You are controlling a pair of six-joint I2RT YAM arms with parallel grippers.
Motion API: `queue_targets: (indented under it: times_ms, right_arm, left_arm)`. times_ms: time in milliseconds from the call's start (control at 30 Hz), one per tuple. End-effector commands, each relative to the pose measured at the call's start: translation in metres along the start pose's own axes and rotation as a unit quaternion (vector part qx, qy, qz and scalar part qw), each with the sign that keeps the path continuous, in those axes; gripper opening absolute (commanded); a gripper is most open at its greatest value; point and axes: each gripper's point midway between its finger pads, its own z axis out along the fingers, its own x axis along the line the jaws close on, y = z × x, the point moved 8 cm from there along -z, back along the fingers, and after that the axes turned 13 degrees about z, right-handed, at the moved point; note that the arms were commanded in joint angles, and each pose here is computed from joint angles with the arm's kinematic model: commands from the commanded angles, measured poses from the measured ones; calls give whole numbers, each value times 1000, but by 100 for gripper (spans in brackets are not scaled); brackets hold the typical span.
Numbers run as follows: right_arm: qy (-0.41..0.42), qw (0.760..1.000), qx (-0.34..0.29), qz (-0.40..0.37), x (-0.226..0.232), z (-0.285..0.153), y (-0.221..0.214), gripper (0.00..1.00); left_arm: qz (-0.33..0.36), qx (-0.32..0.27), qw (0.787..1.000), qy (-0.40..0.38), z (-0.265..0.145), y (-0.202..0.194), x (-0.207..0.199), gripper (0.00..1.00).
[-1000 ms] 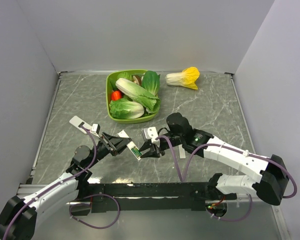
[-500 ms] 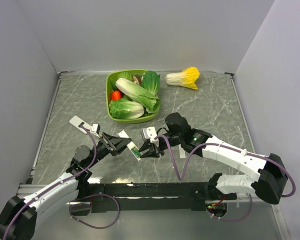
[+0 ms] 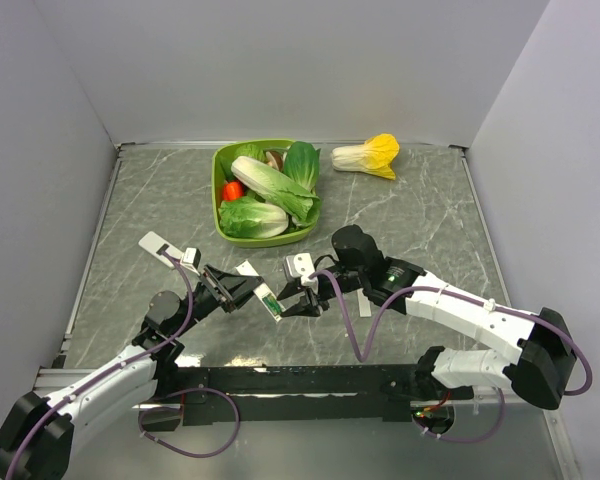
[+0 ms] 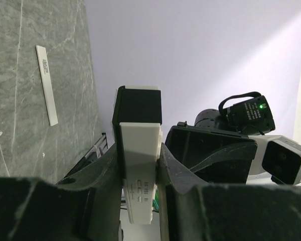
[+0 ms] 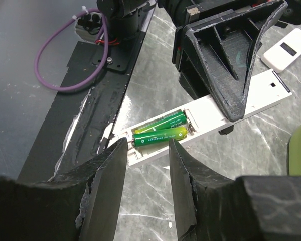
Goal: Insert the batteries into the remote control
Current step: Load the battery into the remote control.
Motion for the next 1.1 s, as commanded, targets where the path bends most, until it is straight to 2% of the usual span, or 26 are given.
queue_targets:
  times_ms: [0,1067]
  right_arm:
    - [7,999,-30,-33,3,-6,18,47]
    - [22,997,-57,-51,5,-5,30,52]
  left_arm:
    - [-12,7,1000,-3,-14,-11,18,1]
    - [-10,9,1000,-7,-14,-10,15,1]
